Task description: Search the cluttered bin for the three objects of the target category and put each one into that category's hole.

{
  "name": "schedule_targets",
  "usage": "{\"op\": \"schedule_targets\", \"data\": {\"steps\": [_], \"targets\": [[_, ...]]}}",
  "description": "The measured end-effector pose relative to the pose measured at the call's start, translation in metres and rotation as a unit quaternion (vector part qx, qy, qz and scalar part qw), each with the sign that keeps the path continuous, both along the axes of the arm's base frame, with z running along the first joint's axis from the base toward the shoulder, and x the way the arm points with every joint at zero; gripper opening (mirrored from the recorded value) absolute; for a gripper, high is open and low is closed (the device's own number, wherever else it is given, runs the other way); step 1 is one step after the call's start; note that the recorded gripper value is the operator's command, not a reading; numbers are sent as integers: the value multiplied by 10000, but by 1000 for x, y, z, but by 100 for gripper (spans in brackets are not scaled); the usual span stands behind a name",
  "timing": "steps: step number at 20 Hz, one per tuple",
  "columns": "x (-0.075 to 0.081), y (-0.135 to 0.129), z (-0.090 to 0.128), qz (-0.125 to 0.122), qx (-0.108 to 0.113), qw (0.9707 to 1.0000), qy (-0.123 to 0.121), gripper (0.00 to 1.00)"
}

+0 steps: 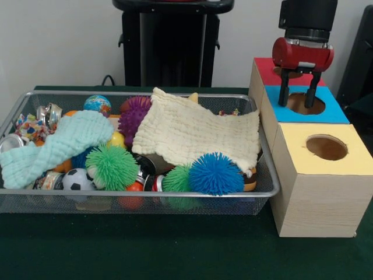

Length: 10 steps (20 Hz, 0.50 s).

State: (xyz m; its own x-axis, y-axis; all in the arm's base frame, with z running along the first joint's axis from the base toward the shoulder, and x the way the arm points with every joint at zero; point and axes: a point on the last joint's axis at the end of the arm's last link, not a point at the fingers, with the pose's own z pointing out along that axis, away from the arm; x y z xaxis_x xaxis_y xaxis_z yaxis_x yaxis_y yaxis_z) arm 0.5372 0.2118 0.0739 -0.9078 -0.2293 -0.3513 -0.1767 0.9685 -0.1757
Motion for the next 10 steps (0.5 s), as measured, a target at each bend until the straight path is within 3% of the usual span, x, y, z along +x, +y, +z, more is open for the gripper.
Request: {"op": "schedule_targets", "data": {"steps": [5, 10], "targets": [[-1, 0, 1, 36, -14, 10000, 10, 100], [0, -10, 17, -62, 22, 9996, 281, 100]]}}
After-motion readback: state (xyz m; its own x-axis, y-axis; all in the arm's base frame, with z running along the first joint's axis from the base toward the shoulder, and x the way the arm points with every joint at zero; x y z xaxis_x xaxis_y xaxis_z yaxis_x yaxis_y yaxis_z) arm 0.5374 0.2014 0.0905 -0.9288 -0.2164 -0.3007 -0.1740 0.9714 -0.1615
